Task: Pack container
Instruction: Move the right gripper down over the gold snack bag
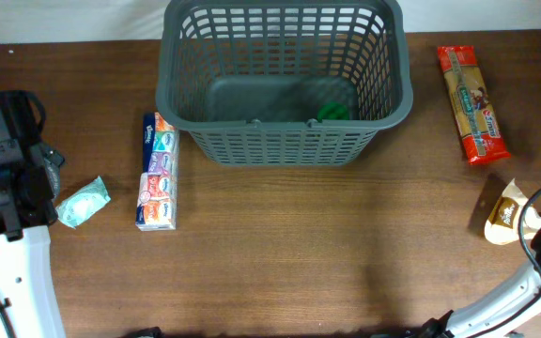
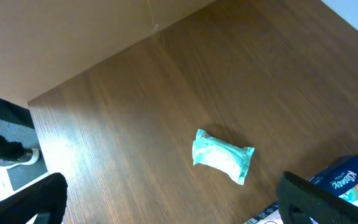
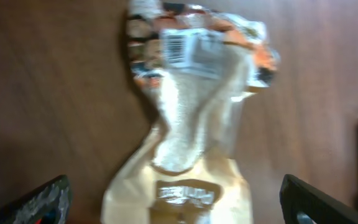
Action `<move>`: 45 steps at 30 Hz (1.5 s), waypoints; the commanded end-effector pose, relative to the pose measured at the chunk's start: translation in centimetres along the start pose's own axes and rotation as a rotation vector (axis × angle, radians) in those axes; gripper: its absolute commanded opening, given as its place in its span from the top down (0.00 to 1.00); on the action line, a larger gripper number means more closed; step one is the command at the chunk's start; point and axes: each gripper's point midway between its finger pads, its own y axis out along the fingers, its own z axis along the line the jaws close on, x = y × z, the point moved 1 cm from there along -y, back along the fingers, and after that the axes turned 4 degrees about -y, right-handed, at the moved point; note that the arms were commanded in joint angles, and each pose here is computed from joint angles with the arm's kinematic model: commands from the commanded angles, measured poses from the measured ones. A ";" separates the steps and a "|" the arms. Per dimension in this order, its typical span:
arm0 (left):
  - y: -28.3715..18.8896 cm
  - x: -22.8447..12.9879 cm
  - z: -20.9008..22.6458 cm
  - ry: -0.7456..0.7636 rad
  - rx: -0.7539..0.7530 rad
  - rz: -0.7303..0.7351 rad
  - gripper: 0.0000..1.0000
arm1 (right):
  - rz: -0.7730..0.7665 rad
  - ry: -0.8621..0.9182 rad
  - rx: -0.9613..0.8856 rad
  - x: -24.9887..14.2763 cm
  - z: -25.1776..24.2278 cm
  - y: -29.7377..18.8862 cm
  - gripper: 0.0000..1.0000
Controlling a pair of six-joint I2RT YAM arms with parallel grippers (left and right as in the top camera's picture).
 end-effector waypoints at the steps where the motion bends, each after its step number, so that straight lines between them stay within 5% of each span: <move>1: 0.0 0.2 0.0 -0.003 -0.002 -0.001 0.01 | 0.029 0.020 -0.029 1.2 -1.6 0.6 0.01; 13: 0.0 0.2 0.0 -0.003 -0.002 -0.001 0.01 | 0.113 -0.012 -0.049 2.7 -5.1 0.4 0.00; 22: 0.0 0.2 0.0 -0.003 -0.002 -0.001 0.01 | 0.046 -0.042 -0.008 0.7 -7.5 -4.9 0.00; 28: 0.0 0.2 0.0 -0.004 -0.002 -0.001 0.01 | 0.019 -0.021 0.006 -2.0 -9.9 -4.0 0.00; 38: 0.0 0.2 0.0 -0.003 -0.002 -0.001 0.01 | -0.139 -0.104 0.364 -0.1 -3.8 -3.0 0.01; 45: 0.0 0.2 0.0 -0.003 -0.002 -0.001 0.01 | -0.039 0.027 0.267 -0.4 -2.1 2.2 0.01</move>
